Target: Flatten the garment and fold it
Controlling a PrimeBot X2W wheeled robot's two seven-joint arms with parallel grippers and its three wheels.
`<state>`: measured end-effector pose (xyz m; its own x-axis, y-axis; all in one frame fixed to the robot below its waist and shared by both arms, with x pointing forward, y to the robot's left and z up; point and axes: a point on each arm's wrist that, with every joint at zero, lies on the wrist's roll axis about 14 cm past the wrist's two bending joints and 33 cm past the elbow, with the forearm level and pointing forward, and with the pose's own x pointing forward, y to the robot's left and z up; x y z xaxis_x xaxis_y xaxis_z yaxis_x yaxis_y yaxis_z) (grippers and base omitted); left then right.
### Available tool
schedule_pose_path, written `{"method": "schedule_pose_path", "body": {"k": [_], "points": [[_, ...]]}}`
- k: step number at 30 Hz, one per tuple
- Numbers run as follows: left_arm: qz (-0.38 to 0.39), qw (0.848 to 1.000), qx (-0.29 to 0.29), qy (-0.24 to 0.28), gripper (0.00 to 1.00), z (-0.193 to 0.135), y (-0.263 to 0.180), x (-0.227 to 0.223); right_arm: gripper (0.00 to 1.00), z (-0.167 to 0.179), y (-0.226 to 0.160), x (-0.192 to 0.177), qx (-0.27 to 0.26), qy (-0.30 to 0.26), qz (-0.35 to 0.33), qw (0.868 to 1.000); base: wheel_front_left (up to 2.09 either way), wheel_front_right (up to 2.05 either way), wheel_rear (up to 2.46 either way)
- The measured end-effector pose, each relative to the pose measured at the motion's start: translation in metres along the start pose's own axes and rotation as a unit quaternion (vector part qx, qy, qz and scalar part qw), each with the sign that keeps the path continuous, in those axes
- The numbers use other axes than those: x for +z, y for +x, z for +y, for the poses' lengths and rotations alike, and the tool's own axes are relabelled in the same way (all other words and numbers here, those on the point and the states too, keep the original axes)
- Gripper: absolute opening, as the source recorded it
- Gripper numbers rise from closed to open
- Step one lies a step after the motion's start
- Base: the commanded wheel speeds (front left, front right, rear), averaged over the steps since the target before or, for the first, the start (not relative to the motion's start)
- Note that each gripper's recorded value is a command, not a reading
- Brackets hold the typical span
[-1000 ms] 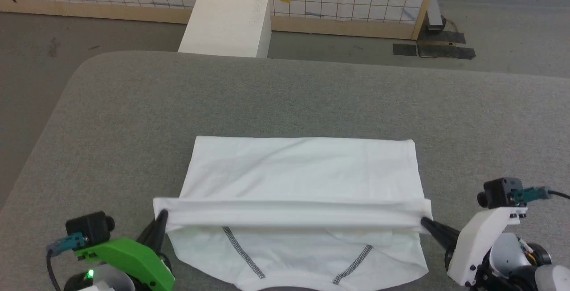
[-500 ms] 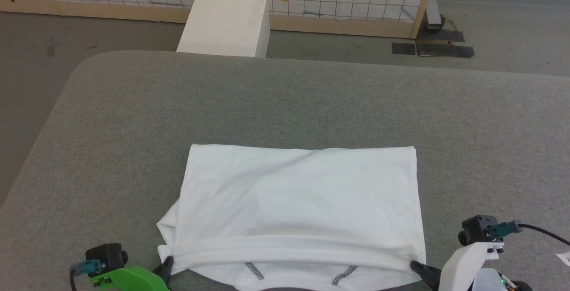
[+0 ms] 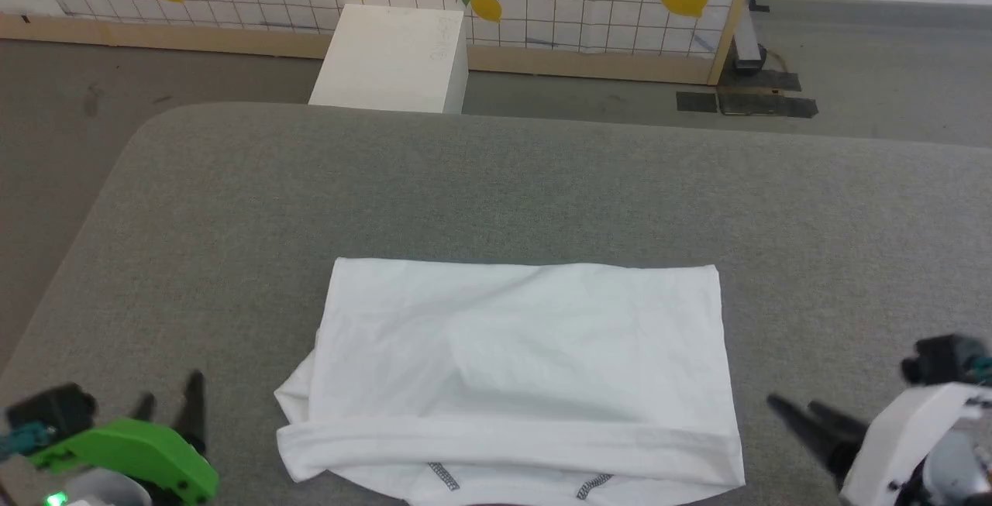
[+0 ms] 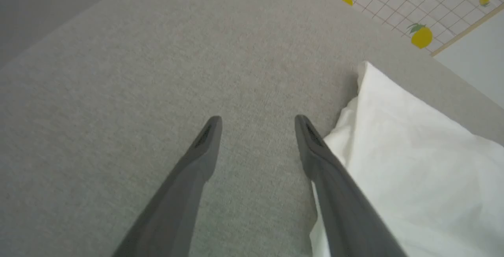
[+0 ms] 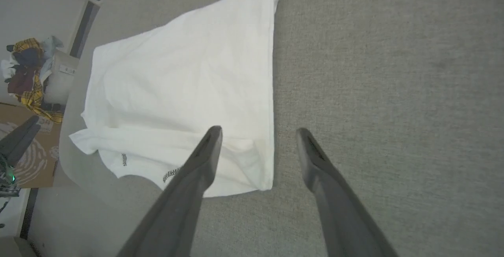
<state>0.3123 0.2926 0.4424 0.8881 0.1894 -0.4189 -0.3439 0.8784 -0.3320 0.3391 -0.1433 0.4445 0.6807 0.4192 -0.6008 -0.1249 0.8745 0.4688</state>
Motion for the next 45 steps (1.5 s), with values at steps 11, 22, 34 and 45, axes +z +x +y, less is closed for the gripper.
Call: {"method": "schedule_pose_path", "body": {"k": [11,22,34,45], "points": [[-0.265,0.955,-0.072,0.113,1.00,-0.061,-0.002,0.105,1.00,0.000,0.034,0.042,-0.023,-0.091,0.038,0.995,0.00,0.00,0.00],[-0.285,0.943,-0.096,0.144,1.00,-0.090,0.014,0.100,1.00,0.002,0.089,-0.012,-0.010,-0.115,0.175,0.978,0.00,0.00,0.00],[-0.258,0.953,-0.090,0.134,1.00,-0.083,0.022,0.080,1.00,0.042,0.113,-0.028,0.052,-0.124,0.198,0.971,0.00,0.00,0.00],[-0.262,0.953,-0.091,0.122,1.00,-0.082,0.021,0.080,0.00,-0.003,0.110,0.000,-0.007,-0.080,0.148,0.986,0.00,0.00,0.00]]}}
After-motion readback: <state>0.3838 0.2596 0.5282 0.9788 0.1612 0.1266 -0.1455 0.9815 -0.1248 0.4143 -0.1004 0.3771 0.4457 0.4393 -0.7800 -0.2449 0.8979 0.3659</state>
